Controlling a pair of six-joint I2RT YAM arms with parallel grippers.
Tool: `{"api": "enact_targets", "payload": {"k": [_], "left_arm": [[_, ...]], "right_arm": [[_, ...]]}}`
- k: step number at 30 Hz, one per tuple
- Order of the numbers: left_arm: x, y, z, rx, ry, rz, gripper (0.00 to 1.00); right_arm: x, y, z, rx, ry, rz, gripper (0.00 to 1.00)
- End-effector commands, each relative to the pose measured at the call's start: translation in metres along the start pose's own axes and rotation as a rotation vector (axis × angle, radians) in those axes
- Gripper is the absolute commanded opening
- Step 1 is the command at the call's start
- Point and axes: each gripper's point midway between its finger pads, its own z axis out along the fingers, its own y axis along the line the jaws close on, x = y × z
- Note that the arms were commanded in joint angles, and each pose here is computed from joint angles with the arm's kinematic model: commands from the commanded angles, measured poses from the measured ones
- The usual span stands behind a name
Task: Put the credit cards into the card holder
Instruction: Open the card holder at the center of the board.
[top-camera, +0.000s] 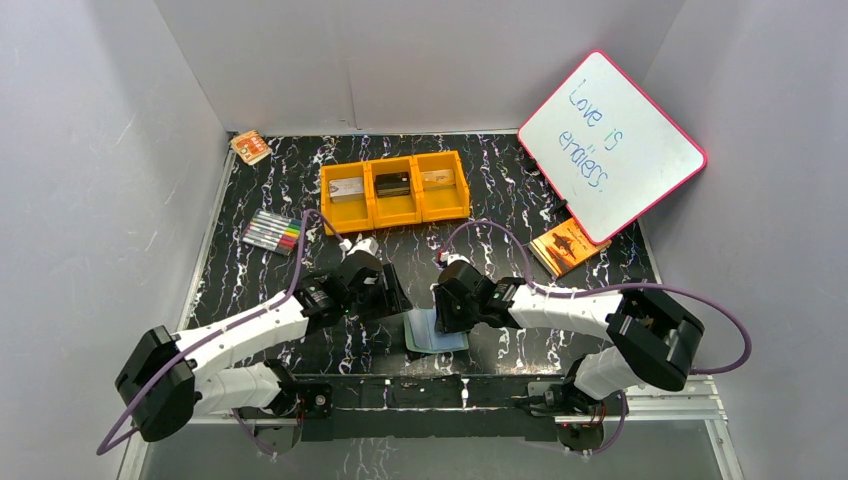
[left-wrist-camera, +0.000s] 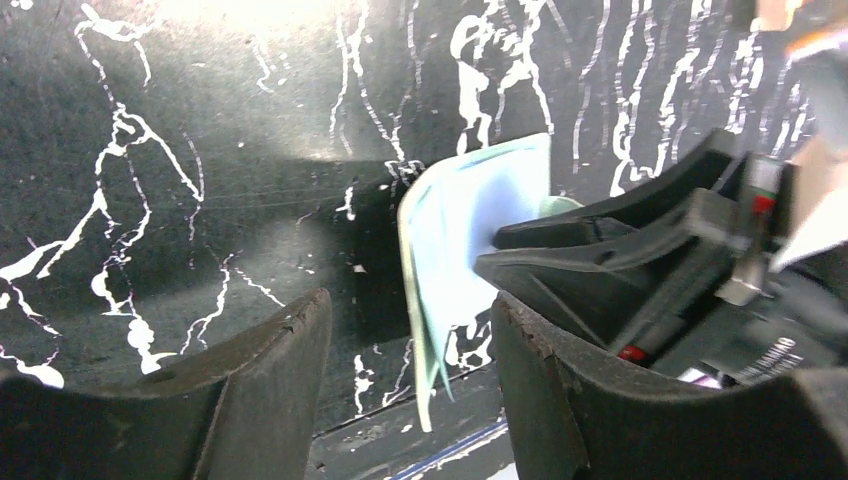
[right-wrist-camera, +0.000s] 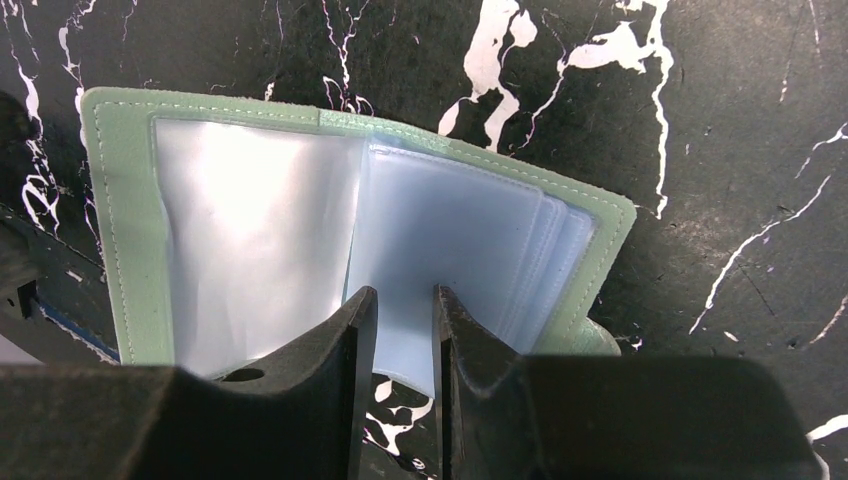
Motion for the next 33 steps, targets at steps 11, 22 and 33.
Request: {"api": "enact_targets", "payload": {"k": [11,22,33], "left_arm": [[-0.017,-0.075,-0.010,0.238,0.032,-0.044,0.45],[0.021,-0.008,0.031,0.046,0.099,-0.061,0.15],[0.046,0.043,0.050,-0.104,0.133,-0.038,0.02]], "right_arm": [[-0.009,0.001,0.002,0.024,-0.028,0.006,0.35],[-0.008,0.000,-0.004,0.018,-0.041,0.020,0.34],[-0.005,-0.004,-0.012,0.009,-0.058,0.022,0.36]]}}
